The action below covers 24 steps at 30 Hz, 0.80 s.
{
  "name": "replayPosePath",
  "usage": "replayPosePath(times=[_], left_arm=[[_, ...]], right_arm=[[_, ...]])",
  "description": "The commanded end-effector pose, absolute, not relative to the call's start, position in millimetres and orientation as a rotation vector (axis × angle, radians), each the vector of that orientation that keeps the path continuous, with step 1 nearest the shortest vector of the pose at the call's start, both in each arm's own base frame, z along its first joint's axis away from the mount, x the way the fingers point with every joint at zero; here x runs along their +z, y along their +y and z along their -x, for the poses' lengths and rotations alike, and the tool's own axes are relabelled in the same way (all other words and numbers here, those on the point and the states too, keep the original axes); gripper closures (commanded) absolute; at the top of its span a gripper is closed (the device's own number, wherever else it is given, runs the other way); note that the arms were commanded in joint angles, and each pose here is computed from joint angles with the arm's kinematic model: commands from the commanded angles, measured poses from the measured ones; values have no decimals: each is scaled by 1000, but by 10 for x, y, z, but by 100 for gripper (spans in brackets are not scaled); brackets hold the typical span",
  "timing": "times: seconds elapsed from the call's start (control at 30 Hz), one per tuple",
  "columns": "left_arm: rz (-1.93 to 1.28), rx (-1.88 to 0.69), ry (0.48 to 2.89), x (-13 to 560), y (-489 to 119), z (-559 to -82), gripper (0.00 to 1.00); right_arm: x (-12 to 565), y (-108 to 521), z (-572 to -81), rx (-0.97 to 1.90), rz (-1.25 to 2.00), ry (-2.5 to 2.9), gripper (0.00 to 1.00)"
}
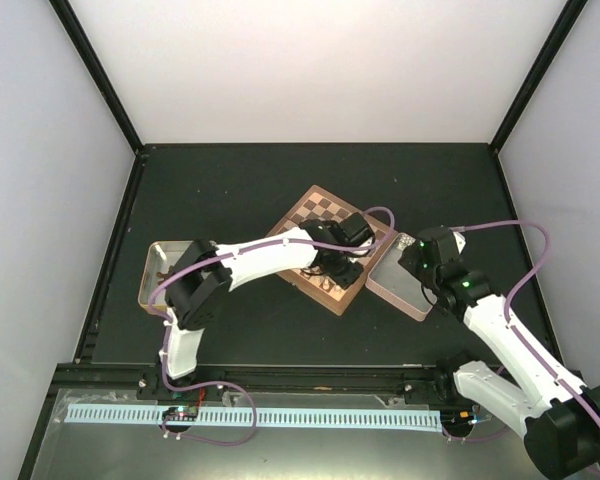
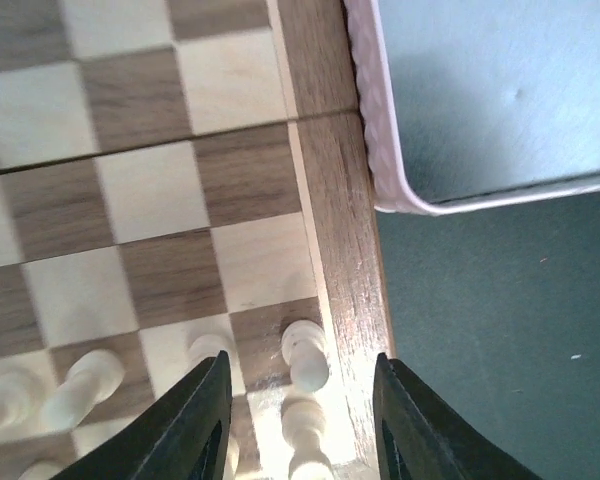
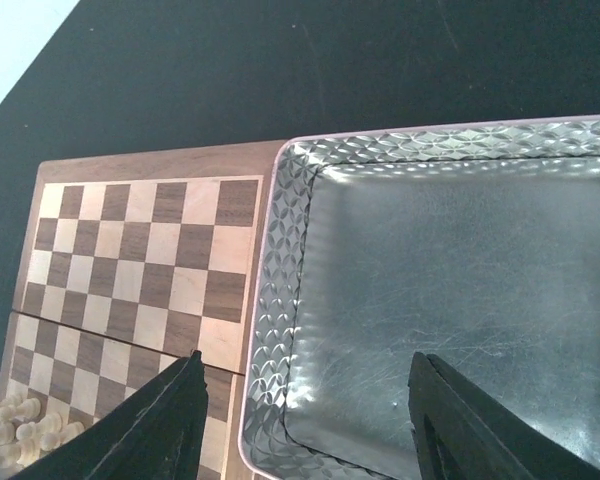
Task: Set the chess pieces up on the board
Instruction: Place the chess piece on the chessboard, then reset both arms
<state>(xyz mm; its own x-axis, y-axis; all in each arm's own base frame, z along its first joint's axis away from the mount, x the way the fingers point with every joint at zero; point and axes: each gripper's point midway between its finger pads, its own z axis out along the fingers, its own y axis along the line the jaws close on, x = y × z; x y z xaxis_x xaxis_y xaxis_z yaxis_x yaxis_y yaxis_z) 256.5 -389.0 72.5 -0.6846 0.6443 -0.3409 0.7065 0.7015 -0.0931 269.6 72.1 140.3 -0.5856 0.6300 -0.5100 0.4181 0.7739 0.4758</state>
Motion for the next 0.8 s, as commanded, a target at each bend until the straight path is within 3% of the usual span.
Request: replayPosePath(times=[0.0, 0.2, 0.3, 0.37, 0.4, 0.57, 0.77], left_arm=[[-874, -405, 2469, 1556, -3838, -2793, 56], [-644, -533, 2303, 2186, -3342, -2888, 43], [-529, -557, 2200, 2490, -3003, -2879, 35], [-457, -548, 2132, 2681, -2750, -2835, 7], [-420, -532, 2103, 2746, -2621, -2811, 2], [-272, -516, 1937, 3051, -1991, -2538, 1], [-221, -504, 1850, 3230, -1440, -2124, 1]], right_arm=[[1655, 690, -2744, 408, -723, 2216, 44], [1794, 713, -2738, 400, -586, 2204, 43], [1842, 754, -2723, 411, -515, 2208, 37], [1878, 774, -2704, 417, -475, 2210, 34], [1902, 778, -2695, 417, -455, 2208, 32], [2171, 628, -2622, 317, -402, 2174, 10], [2640, 358, -2383, 223, -390, 2074, 3]])
